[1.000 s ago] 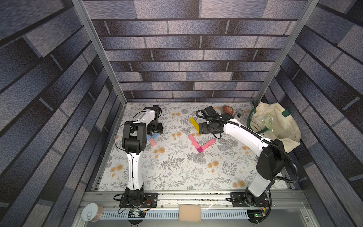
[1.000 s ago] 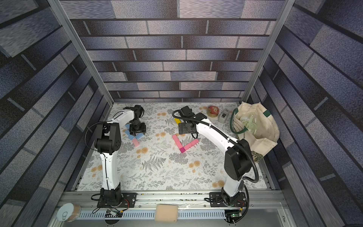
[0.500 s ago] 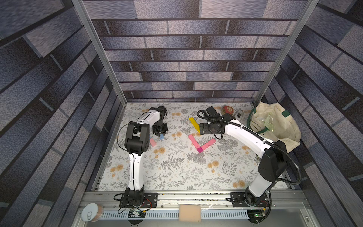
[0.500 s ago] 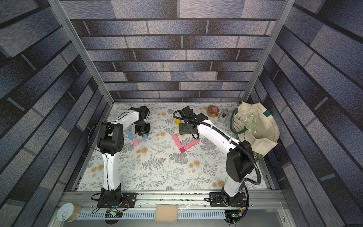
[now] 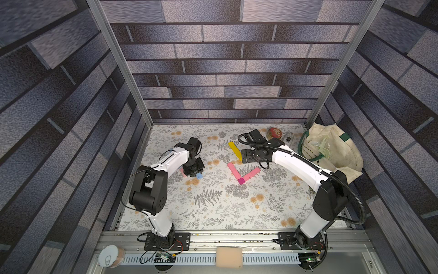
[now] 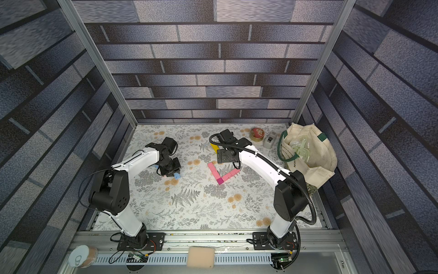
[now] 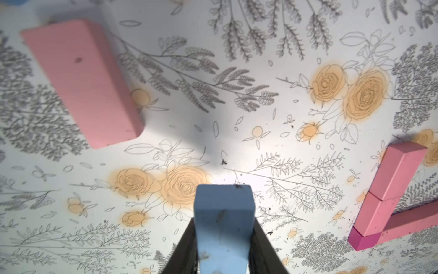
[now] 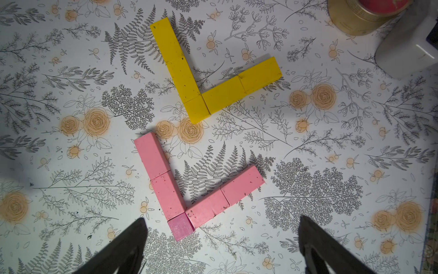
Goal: Assemble the letter v with building blocks
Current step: Pick up the building block from the center of the board, then assemble the building block at the center of the board.
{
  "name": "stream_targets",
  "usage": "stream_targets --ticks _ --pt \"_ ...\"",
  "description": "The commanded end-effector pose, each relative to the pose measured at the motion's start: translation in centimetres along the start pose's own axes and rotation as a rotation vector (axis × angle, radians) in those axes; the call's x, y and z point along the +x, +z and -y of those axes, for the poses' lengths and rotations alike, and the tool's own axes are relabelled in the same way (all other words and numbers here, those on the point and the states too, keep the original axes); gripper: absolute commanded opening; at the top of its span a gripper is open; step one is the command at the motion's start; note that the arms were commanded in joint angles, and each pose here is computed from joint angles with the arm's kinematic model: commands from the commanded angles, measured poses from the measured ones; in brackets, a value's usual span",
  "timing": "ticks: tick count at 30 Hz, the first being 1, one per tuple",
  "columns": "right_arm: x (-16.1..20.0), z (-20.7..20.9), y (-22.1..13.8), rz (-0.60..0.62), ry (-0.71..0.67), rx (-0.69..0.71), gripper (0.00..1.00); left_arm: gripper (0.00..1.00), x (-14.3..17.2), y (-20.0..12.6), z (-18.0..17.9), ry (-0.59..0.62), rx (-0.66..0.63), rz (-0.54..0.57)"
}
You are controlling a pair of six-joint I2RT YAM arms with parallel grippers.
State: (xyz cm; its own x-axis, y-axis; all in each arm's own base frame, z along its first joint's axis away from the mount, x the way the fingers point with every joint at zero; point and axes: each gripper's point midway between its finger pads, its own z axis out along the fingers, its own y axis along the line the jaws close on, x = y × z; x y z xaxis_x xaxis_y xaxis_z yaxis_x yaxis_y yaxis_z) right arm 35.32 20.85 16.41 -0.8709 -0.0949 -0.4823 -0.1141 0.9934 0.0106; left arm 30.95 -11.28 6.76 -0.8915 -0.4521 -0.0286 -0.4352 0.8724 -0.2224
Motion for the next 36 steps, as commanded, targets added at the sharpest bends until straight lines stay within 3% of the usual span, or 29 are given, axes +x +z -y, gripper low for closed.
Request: stream_targets --ticks 1,14,36 --pt "-0.8 -0.4 -0.1 0.017 0.003 -0.026 1.00 0.25 0.0 1.4 -2.0 -0.104 -0.039 0.045" --pt "0.3 0.3 -0.3 0.030 0.014 -0.029 1.00 0.28 -0.8 3.5 -6.4 -0.170 -0.157 0.035" --pt "0.4 0.9 0.3 0.043 0.001 -0.002 1.00 0.36 -0.5 5.1 -6.2 -0.162 -0.166 0.001"
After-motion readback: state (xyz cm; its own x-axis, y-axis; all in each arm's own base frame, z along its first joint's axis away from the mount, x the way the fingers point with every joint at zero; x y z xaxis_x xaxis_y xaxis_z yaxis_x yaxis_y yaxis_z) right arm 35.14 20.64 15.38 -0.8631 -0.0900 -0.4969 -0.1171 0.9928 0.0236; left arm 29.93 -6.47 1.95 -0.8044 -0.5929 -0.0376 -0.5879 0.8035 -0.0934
